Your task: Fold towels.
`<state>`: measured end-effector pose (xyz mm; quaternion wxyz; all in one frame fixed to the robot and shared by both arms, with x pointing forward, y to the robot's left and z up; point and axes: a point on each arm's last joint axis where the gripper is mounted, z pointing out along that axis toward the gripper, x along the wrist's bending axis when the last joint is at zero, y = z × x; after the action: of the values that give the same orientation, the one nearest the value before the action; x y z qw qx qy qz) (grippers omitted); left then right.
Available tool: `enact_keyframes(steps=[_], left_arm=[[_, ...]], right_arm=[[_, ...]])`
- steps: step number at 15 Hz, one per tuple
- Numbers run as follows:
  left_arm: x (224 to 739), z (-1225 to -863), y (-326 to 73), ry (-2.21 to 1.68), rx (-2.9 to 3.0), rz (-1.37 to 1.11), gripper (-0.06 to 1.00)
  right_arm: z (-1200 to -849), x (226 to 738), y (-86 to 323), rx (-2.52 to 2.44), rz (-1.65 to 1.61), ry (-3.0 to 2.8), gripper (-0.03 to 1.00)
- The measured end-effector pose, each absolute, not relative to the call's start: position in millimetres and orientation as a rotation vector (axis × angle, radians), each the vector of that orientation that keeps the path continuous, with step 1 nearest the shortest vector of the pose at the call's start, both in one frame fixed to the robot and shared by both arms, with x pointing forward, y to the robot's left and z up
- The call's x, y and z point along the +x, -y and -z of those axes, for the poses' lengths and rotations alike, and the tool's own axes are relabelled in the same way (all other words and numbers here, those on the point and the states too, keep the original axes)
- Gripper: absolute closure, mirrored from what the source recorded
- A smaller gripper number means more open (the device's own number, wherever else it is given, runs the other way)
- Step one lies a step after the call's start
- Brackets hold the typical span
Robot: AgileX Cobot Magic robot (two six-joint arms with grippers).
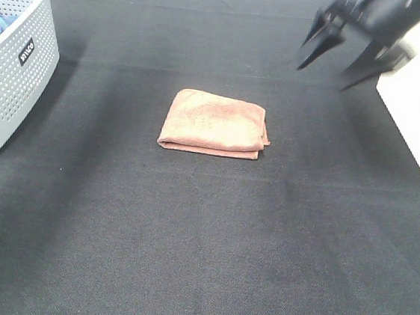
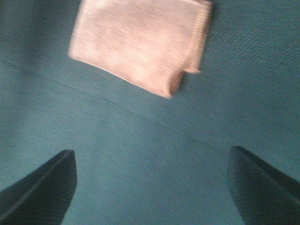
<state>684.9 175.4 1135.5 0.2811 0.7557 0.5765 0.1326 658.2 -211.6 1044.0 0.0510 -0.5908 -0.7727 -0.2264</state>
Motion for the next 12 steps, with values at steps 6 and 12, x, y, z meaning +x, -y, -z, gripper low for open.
enact_keyframes(steps=[6, 12], left_arm=[[550, -1155, -212, -1.705, 2.093, -0.362, 0.4], [400, -1112, -255, -1.696, 2.037, -0.404, 0.4]], right_arm=[[-1114, 583, 195, -1.916, 0.623, 2.553, 0.15], [-1081, 453, 231, -1.931, 0.484, 2.537, 0.15]])
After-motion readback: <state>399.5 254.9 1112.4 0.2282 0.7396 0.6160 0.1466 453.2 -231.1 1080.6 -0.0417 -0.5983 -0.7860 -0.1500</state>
